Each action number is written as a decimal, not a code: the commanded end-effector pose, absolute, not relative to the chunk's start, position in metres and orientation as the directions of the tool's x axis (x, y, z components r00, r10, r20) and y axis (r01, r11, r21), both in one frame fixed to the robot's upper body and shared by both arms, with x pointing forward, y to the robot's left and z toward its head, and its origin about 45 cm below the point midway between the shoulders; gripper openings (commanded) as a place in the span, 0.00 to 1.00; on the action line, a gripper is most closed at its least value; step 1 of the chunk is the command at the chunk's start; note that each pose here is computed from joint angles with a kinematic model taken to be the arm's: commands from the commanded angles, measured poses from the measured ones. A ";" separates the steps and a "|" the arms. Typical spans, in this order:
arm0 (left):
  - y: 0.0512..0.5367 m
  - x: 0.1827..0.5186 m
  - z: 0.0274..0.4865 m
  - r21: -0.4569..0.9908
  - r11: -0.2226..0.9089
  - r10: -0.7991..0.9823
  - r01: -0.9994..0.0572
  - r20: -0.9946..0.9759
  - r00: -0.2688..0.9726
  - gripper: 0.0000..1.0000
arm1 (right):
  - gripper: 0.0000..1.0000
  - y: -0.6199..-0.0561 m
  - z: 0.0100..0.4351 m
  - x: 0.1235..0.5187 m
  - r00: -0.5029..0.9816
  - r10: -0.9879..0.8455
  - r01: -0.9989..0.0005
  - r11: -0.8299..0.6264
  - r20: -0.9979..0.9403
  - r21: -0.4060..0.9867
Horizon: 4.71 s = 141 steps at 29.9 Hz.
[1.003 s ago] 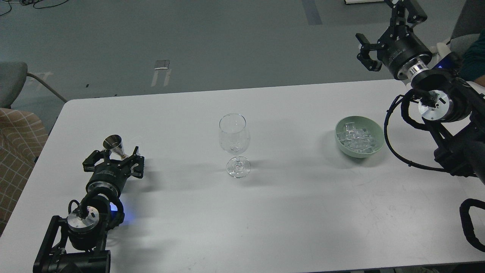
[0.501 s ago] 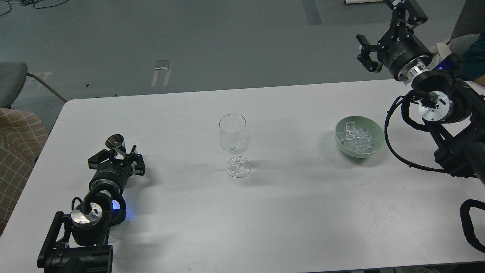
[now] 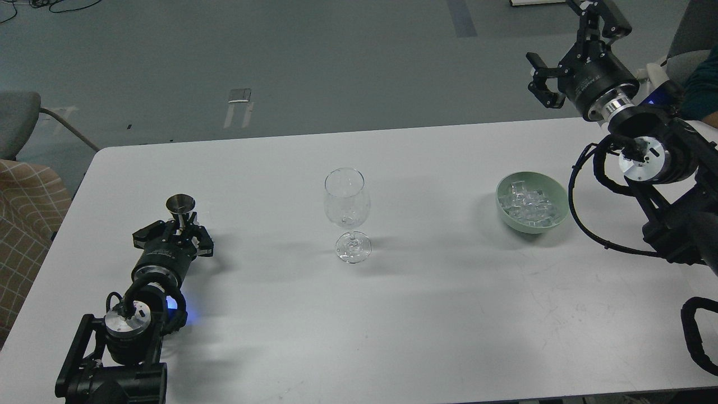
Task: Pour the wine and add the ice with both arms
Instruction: 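Lift the jigger upright with the left gripper, then carry the jigger with the left gripper over the wine glass, then tilt the jigger with the left gripper to pour into the glass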
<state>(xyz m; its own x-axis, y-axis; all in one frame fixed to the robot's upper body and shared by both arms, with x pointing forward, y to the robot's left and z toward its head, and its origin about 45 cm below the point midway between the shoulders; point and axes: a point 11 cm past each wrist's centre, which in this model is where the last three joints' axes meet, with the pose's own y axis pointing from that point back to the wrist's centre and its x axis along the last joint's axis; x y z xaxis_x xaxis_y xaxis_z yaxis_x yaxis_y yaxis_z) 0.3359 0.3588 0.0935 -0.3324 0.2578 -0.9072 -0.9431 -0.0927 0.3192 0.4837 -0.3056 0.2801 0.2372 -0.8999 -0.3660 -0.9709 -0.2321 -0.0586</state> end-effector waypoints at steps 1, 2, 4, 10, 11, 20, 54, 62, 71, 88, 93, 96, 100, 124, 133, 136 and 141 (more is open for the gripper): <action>0.360 0.339 0.097 0.310 -0.097 0.253 -0.946 -0.911 -0.325 0.00 | 1.00 -0.306 0.280 0.484 0.236 -0.900 -0.971 -0.232 -0.365 -0.057; 0.360 0.339 0.098 0.307 -0.097 0.252 -0.947 -0.912 -0.322 0.00 | 1.00 -0.306 0.280 0.484 0.236 -0.900 -0.971 -0.232 -0.365 -0.057; 0.359 0.341 0.103 0.294 -0.092 0.256 -0.951 -0.916 -0.308 0.00 | 1.00 -0.306 0.280 0.484 0.236 -0.900 -0.971 -0.232 -0.365 -0.057; 0.350 0.347 0.136 0.211 -0.050 0.290 -0.976 -0.932 -0.216 0.00 | 1.00 -0.306 0.280 0.484 0.236 -0.901 -0.971 -0.231 -0.364 -0.057; 0.348 0.347 0.143 0.207 -0.044 0.293 -0.977 -0.933 -0.210 0.00 | 1.00 -0.306 0.280 0.484 0.236 -0.900 -0.971 -0.232 -0.365 -0.057; 0.315 0.349 0.198 0.209 0.058 0.317 -0.976 -0.931 -0.180 0.00 | 1.00 -0.305 0.277 0.481 0.241 -0.898 -0.970 -0.237 -0.368 -0.056; 0.210 0.342 0.237 0.294 0.236 0.531 -0.926 -0.837 -0.130 0.00 | 1.00 -0.306 0.270 0.474 0.241 -0.898 -0.969 -0.241 -0.368 -0.046; 0.200 0.346 0.243 0.279 0.261 0.542 -0.924 -0.835 -0.099 0.00 | 1.00 -0.307 0.268 0.473 0.239 -0.898 -0.970 -0.241 -0.370 -0.043; 0.188 0.346 0.244 0.279 0.277 0.582 -0.920 -0.810 -0.070 0.00 | 1.00 -0.306 0.268 0.474 0.238 -0.898 -0.970 -0.240 -0.370 -0.043; 0.170 0.346 0.246 0.279 0.300 0.644 -0.912 -0.764 -0.022 0.00 | 1.00 -0.306 0.267 0.473 0.239 -0.898 -0.970 -0.241 -0.371 -0.041; 0.166 0.344 0.243 0.285 0.305 0.665 -0.909 -0.747 -0.011 0.00 | 1.00 -0.306 0.267 0.473 0.239 -0.898 -0.970 -0.241 -0.371 -0.041; 0.165 0.344 0.243 0.284 0.305 0.666 -0.909 -0.746 -0.009 0.00 | 1.00 -0.306 0.267 0.473 0.240 -0.897 -0.969 -0.242 -0.371 -0.041; 0.166 0.345 0.244 0.281 0.300 0.676 -0.912 -0.737 -0.004 0.00 | 1.00 -0.305 0.267 0.473 0.241 -0.896 -0.969 -0.243 -0.373 -0.042; 0.162 0.346 0.250 0.236 0.326 0.691 -0.915 -0.721 0.060 0.00 | 1.00 -0.305 0.264 0.472 0.238 -0.896 -0.970 -0.242 -0.374 -0.036; 0.157 0.346 0.249 0.223 0.349 0.691 -0.910 -0.717 0.089 0.00 | 1.00 -0.306 0.264 0.472 0.237 -0.896 -0.970 -0.241 -0.374 -0.036; 0.158 0.346 0.248 0.225 0.344 0.699 -0.912 -0.710 0.088 0.00 | 1.00 -0.306 0.265 0.472 0.237 -0.897 -0.970 -0.240 -0.374 -0.037; 0.158 0.347 0.245 0.223 0.348 0.702 -0.911 -0.706 0.095 0.00 | 1.00 -0.306 0.264 0.472 0.236 -0.897 -0.970 -0.241 -0.373 -0.036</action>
